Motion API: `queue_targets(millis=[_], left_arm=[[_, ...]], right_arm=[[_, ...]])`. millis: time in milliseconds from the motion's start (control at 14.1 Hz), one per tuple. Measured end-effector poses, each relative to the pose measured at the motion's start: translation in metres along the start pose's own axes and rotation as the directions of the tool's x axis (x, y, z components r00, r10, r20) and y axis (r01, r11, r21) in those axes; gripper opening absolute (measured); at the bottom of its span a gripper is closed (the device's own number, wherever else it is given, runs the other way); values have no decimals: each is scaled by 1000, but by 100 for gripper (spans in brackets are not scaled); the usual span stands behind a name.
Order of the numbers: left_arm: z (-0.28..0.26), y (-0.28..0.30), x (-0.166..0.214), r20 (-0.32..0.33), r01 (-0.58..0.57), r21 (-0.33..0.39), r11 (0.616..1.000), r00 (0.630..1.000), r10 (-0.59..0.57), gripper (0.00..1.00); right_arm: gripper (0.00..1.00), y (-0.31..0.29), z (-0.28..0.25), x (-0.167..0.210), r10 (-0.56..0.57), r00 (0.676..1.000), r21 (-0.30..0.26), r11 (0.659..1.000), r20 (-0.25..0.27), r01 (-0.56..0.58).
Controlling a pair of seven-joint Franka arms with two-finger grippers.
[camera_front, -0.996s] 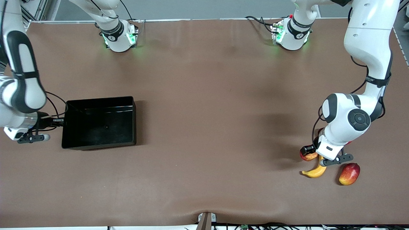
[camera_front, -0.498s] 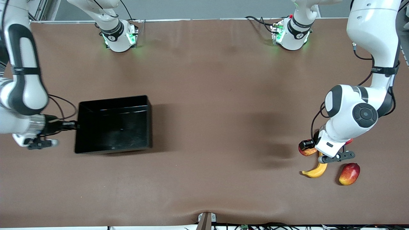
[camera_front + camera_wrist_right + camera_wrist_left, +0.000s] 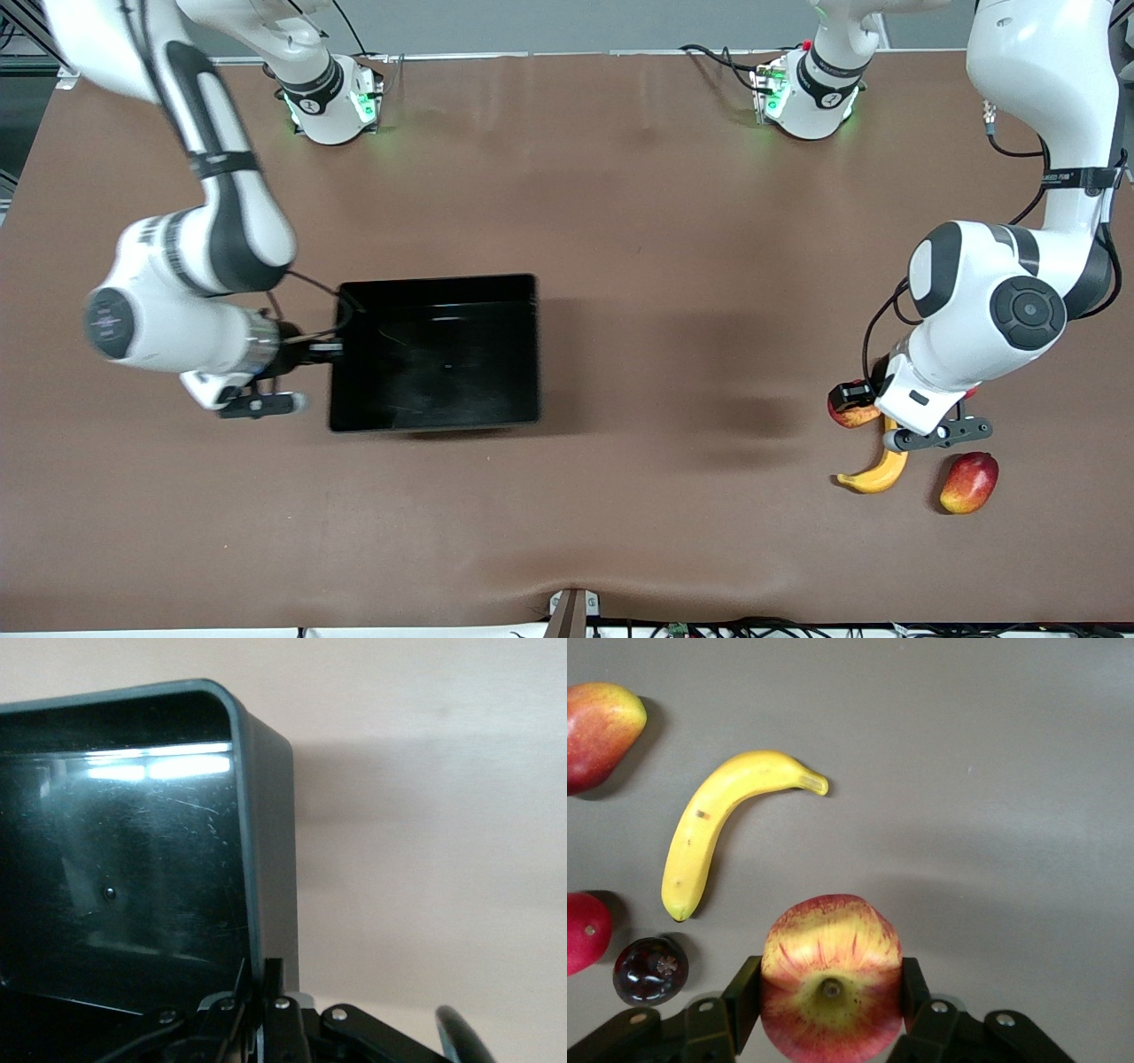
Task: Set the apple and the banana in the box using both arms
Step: 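Slide the box with the right gripper while the left gripper carries the apple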
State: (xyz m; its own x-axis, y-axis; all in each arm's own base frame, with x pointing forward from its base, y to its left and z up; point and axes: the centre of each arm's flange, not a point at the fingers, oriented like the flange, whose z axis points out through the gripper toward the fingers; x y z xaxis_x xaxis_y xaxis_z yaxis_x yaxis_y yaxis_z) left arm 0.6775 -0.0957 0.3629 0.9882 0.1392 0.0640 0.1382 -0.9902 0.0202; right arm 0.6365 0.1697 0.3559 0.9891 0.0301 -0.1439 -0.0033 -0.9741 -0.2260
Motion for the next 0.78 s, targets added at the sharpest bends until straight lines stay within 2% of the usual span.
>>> queue_targets(millis=[213,427,569,783], left_arm=[[-13,15,-8,11,13,3,1000,1000,-13,66],[-24,37,-19,23,27,9,1000,999,-27,66],[-30,54,-27,26,42,10,999,999,-42,66],[-31,102,-48,31,77,6,997,997,-77,66]], right_arm=[[6,-82,43,-14,43,999,-17,999,-18,-43],[6,-151,103,-25,66,998,-41,997,2,-65],[6,-187,131,-28,116,993,-37,993,6,-116],[6,-220,148,-33,124,992,-22,992,-22,-125]])
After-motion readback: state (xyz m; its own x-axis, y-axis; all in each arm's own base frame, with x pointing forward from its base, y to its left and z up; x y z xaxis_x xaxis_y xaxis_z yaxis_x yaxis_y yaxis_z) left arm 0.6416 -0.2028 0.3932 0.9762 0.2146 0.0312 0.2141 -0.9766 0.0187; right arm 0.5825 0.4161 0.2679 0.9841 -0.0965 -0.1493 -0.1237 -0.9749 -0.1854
